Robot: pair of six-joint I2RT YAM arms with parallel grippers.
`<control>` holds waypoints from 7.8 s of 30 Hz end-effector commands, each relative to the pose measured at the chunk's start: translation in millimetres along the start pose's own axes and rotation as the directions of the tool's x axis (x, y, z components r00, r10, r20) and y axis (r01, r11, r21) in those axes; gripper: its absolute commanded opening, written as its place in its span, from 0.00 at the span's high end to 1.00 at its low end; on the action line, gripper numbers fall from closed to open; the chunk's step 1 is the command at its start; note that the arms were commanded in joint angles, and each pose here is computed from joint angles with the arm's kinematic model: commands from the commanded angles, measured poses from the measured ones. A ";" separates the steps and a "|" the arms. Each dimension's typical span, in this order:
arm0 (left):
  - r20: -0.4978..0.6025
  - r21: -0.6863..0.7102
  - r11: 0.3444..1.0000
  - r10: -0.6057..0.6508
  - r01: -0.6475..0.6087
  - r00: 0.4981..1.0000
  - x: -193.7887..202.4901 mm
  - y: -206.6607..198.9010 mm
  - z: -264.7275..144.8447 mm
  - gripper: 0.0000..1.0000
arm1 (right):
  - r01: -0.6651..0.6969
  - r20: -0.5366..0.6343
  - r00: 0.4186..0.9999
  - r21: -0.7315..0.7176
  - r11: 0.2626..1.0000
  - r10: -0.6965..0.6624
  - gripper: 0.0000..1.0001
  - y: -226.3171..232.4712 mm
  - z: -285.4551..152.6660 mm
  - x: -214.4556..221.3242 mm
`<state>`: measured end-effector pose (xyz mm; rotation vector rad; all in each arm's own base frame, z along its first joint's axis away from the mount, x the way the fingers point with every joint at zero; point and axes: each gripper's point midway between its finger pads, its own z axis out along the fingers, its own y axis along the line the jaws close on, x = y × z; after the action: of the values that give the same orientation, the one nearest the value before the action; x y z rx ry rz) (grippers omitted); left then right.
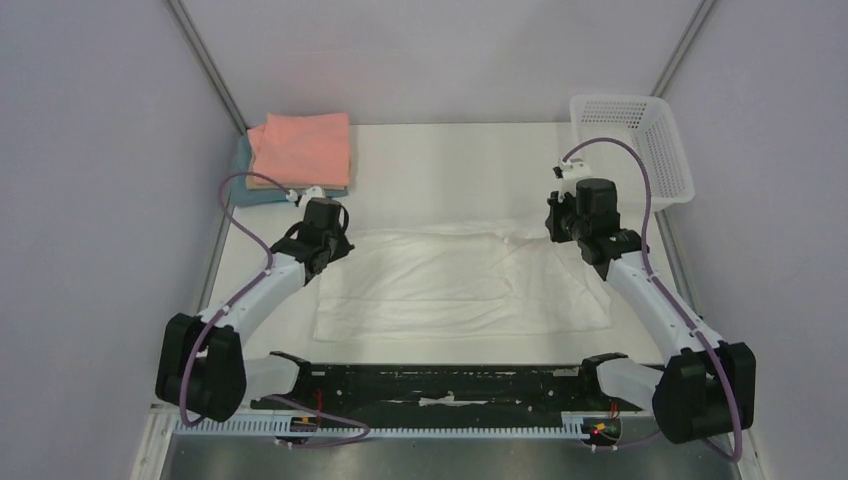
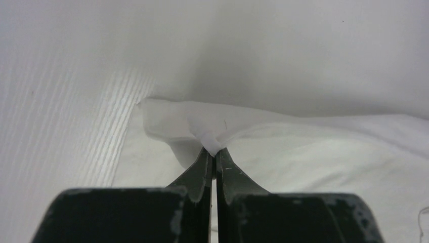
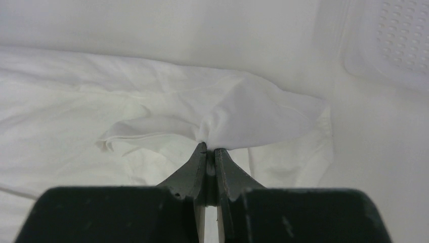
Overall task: Fold and stack the t-shirts
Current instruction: Grab the side of the flattened tshirt furthest away from the robot with both arms, then fold the other side of the tshirt into a rectangle, then rotate the tshirt 90 degrees, then grab the bottom of the folded rectangular tshirt with both arms
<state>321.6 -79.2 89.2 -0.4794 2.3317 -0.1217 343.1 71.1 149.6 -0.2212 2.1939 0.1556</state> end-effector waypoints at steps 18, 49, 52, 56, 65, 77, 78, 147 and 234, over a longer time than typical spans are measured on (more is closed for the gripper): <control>0.178 0.050 0.978 -0.209 0.203 0.961 19.6 27.7 -38.9 0.98 | -0.103 -0.060 0.992 0.163 0.981 0.114 0.98 -19.7 -67.9 70.6; 0.104 0.437 0.881 -0.249 0.180 0.963 -3.4 -41.1 -125.4 0.22 | -0.105 0.208 0.966 -0.231 0.967 0.154 0.02 46.7 -107.6 33.5; -0.048 0.395 0.909 -0.127 0.135 0.991 24.4 -57.7 -94.1 0.21 | -0.172 0.126 0.969 -0.278 0.945 0.214 0.02 55.6 -75.6 51.2; -0.165 0.299 0.949 -0.055 0.103 0.985 56.3 -47.9 -64.7 0.20 | -0.244 0.007 0.968 -0.187 0.952 0.250 0.02 43.6 -45.4 84.0; -0.132 -0.018 0.997 -0.074 0.072 0.989 93.5 39.1 -50.9 0.16 | -0.271 -0.195 0.942 0.047 0.961 0.275 0.02 13.3 -26.6 160.0; -0.167 -0.061 0.995 -0.091 0.082 0.982 112.7 55.1 -49.8 0.11 | -0.259 -0.180 0.948 0.041 0.965 0.262 0.02 12.6 -25.3 160.0; -0.183 -0.049 0.995 -0.090 0.082 0.979 112.4 50.5 -51.3 0.11 | -0.266 -0.180 0.947 0.024 0.964 0.266 0.02 15.6 -22.9 159.9; -0.275 0.768 0.641 0.327 0.001 0.904 186.3 -202.3 -123.2 0.15 | -0.163 0.407 0.885 -0.181 0.970 0.225 0.02 56.5 290.5 -216.7; -0.177 0.615 0.779 0.288 -0.123 0.941 166.8 -87.1 -135.3 0.98 | 0.111 -0.012 0.990 -0.521 0.846 -0.137 1.00 235.0 -102.9 169.6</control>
<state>107.3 -215.3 58.9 0.2130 2.5732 -0.8520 79.0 254.4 47.2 -0.7093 2.2650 0.8090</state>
